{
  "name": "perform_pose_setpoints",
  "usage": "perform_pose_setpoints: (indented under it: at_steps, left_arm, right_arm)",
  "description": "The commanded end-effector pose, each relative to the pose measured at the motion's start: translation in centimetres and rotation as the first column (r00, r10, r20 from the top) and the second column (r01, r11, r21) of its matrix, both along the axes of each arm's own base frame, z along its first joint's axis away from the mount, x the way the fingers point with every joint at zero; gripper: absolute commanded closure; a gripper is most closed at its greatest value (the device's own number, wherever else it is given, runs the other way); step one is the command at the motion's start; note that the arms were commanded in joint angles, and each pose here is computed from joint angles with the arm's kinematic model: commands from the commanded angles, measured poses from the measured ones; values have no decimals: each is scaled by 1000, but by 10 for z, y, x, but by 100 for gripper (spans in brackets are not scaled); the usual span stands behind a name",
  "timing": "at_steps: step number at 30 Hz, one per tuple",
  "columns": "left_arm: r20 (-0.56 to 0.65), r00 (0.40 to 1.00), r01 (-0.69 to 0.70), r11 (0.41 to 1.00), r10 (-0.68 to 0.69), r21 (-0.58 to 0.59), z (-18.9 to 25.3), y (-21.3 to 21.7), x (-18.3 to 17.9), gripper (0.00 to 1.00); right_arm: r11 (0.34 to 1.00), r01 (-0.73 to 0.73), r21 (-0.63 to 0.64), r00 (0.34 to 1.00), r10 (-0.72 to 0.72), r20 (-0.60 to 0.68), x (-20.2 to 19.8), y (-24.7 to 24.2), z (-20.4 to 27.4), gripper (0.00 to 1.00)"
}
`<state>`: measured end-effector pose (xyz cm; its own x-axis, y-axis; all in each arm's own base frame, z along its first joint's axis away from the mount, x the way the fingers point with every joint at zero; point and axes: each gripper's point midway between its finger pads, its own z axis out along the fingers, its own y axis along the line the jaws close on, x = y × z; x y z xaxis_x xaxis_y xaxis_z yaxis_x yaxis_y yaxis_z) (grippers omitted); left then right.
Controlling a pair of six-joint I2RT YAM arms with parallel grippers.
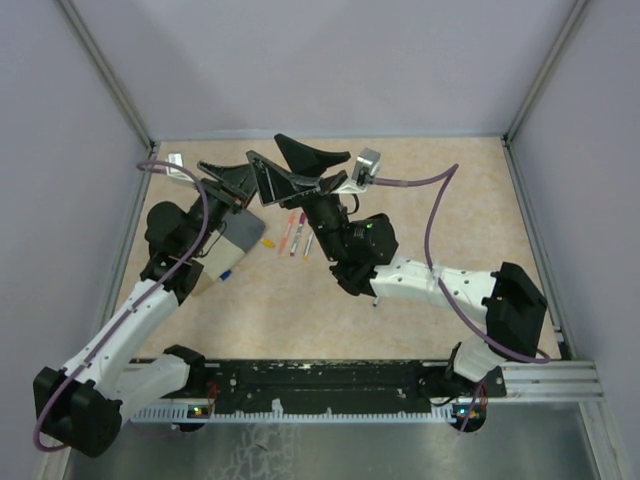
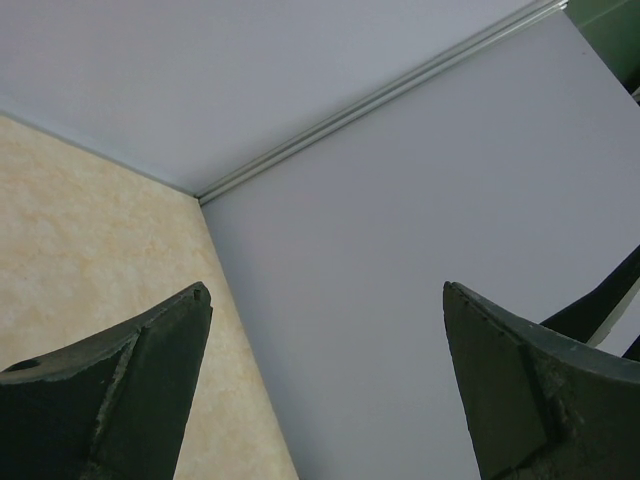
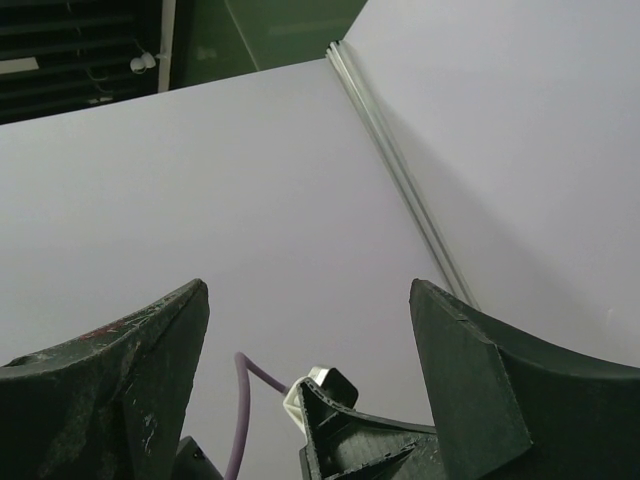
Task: Insert the pens into the pen caps
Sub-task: Pick up the pen from the center of the board.
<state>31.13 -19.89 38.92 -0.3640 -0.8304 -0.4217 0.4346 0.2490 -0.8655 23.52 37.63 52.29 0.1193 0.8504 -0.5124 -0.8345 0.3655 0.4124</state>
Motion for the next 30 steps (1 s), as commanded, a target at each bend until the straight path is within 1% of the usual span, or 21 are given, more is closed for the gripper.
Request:
perform_pose_setpoints:
  at_steps: [1,6,12,20,30]
  left_arm:
    - [14,1000,-23,999,23,-32,7,11,-4,0]
    - [12,1000,-21,999,21,-44,5,16,-14,1]
    - [-50,999,-11,999,9,-42,-12,18,-20,2]
    - [-38,999,-29,999,27,-43,-8,22,-22,2]
    - [-43,999,-18,999,16,-39,-17,17,-16,3]
  right_arm:
    - [995,5,104,999,-10,49,-10,-13,23,19]
    - [994,-1,113,999,-5,54,-20,-12,18,19]
    - [992,74,105,997,-73,-10,-29,-12,5,19]
    - [991,72,109,997,-72,-11,-30,-10,6,19]
    - [986,107,131,994,-106,-16,-28,-20,-4,18]
